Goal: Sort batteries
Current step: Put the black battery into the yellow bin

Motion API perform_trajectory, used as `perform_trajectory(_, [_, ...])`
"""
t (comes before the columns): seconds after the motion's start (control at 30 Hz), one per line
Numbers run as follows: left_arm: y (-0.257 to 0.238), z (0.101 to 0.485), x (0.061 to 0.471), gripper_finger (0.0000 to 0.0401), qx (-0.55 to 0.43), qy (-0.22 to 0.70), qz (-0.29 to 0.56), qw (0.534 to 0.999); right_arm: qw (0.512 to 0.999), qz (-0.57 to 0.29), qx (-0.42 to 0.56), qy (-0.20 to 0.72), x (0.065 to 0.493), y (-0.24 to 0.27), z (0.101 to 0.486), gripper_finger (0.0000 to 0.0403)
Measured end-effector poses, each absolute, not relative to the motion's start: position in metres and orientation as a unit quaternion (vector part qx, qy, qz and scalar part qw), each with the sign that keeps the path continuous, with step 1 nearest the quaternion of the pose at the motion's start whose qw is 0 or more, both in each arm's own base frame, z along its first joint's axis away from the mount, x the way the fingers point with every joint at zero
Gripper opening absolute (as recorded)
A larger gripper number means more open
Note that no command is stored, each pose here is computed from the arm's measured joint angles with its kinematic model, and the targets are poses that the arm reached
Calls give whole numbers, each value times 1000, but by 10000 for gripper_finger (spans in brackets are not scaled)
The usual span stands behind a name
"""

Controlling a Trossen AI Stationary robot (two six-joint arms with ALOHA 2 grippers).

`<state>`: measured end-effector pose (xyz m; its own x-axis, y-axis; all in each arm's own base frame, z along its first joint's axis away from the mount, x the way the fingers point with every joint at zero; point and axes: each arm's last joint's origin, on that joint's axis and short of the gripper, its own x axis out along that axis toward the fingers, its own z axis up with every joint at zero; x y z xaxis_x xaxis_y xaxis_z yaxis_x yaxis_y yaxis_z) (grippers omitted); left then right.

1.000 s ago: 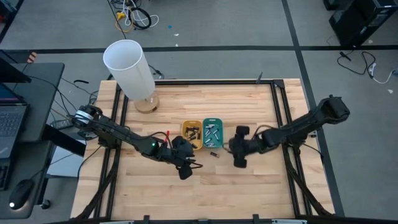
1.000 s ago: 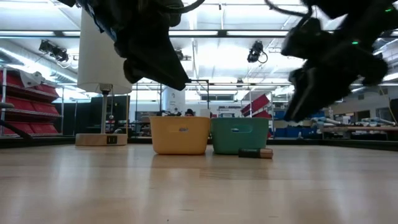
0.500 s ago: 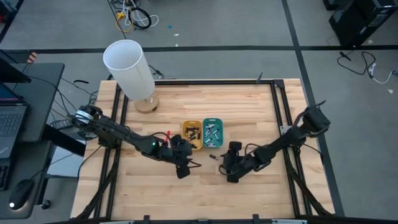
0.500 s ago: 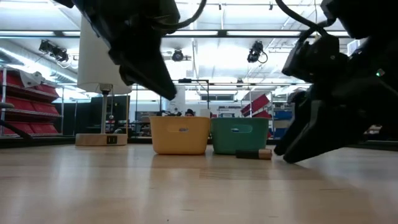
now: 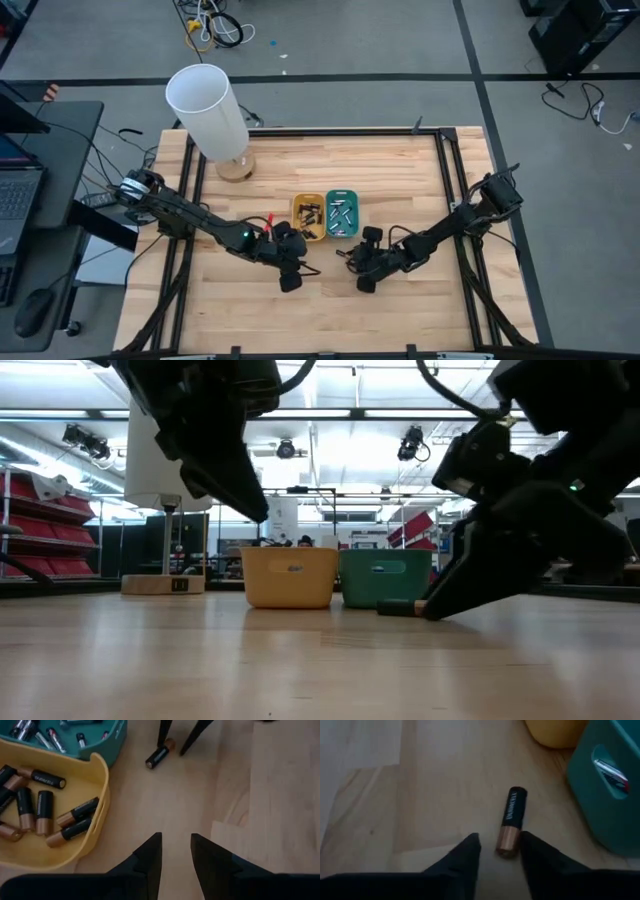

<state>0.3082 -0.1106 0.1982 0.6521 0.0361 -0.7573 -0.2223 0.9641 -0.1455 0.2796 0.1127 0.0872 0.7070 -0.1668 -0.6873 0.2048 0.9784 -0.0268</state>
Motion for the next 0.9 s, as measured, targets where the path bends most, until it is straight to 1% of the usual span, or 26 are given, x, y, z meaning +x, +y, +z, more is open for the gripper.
perform_trajectory(0.13, [-112, 201, 312, 117, -109, 389, 61, 913, 922, -104, 34, 371, 282, 107, 87, 65])
perform_trajectory(0.2, [-112, 204, 315, 117, -97, 366, 63, 923, 922, -92, 39, 373, 283, 106, 88, 31])
perform_trajectory(0.37, [-115, 216, 324, 118, -57, 299, 42, 952, 929, -65, 47, 362, 283, 106, 101, 29])
perform_trajectory(0.5, [-115, 218, 326, 127, -44, 286, 34, 957, 947, -49, 68, 311, 288, 110, 134, 32])
perform_trajectory(0.63, [-116, 220, 327, 145, -25, 275, 27, 961, 960, -37, 53, 273, 291, 111, 164, 32])
perform_trajectory(0.73, [-115, 222, 328, 161, -13, 260, 37, 965, 968, -53, 61, 237, 294, 108, 183, 32])
perform_trajectory(0.9, [-113, 225, 329, 191, -11, 248, 54, 967, 970, -60, 54, 231, 295, 103, 188, 33])
